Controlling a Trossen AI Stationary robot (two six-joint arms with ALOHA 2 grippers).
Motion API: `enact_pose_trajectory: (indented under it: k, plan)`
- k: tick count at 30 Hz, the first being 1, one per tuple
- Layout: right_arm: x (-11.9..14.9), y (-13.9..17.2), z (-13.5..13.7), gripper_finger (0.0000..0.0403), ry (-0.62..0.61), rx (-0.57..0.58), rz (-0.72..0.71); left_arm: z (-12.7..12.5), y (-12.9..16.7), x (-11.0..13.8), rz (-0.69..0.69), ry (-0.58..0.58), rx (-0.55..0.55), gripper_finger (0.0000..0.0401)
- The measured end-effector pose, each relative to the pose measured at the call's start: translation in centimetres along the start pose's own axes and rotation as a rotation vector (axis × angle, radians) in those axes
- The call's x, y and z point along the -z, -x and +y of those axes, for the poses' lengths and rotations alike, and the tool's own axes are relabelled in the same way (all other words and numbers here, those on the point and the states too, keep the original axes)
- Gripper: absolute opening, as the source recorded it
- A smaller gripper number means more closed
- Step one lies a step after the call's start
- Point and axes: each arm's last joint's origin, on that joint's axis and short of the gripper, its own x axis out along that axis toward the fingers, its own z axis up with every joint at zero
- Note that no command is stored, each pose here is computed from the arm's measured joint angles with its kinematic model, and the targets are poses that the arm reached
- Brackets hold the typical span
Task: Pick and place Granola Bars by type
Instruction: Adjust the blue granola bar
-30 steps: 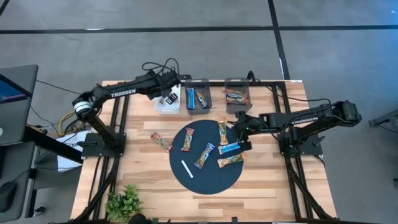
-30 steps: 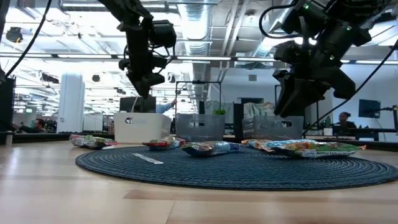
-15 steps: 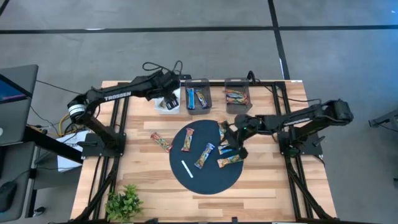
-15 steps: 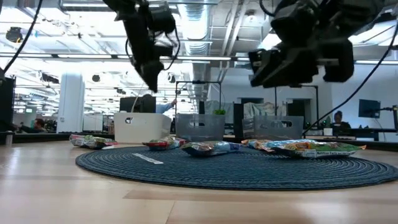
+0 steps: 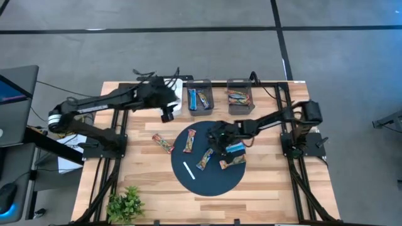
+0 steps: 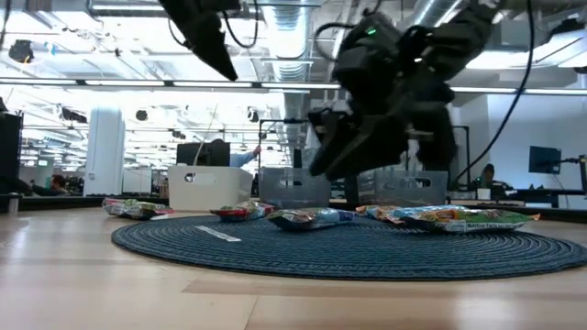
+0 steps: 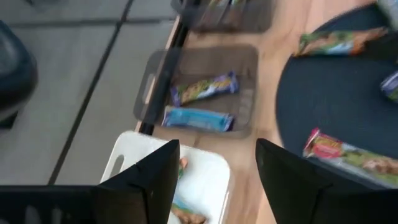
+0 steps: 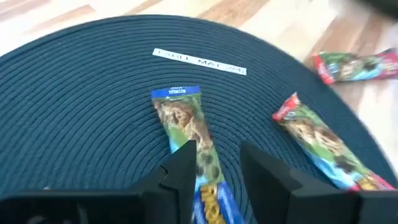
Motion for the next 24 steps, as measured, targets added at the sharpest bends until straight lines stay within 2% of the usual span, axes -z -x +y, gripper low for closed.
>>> enact_pose_trajectory:
  k: [5, 11, 14, 19, 24]
  plan:
    - [-0.3, -1.5, -0.7, 0.0160, -0.021, -0.095, 0.054, -0.6, 1.9, 3.0, -0.079, 0.014, -0.015, 0.0205]
    - [-0.5, -2.9, -1.8, 0.0219, -0.049, -0.148, 0.135, -0.9, 4.1, 6.6, -0.186, 0.118, -0.024, 0.0205]
    - [-0.5, -3.3, -2.1, 0.0233, -0.069, -0.170, 0.180, -1.2, 5.2, 8.0, -0.233, 0.165, -0.014, 0.0205]
    - [-0.3, -3.1, -2.2, 0.0222, -0.072, -0.118, 0.293, -1.5, 6.6, 9.6, -0.300, 0.225, 0.010, 0.0205]
    - [-0.1, -3.0, -2.3, 0.0174, -0.068, -0.117, 0.306, -1.8, 7.2, 10.4, -0.324, 0.263, 0.031, 0.0205]
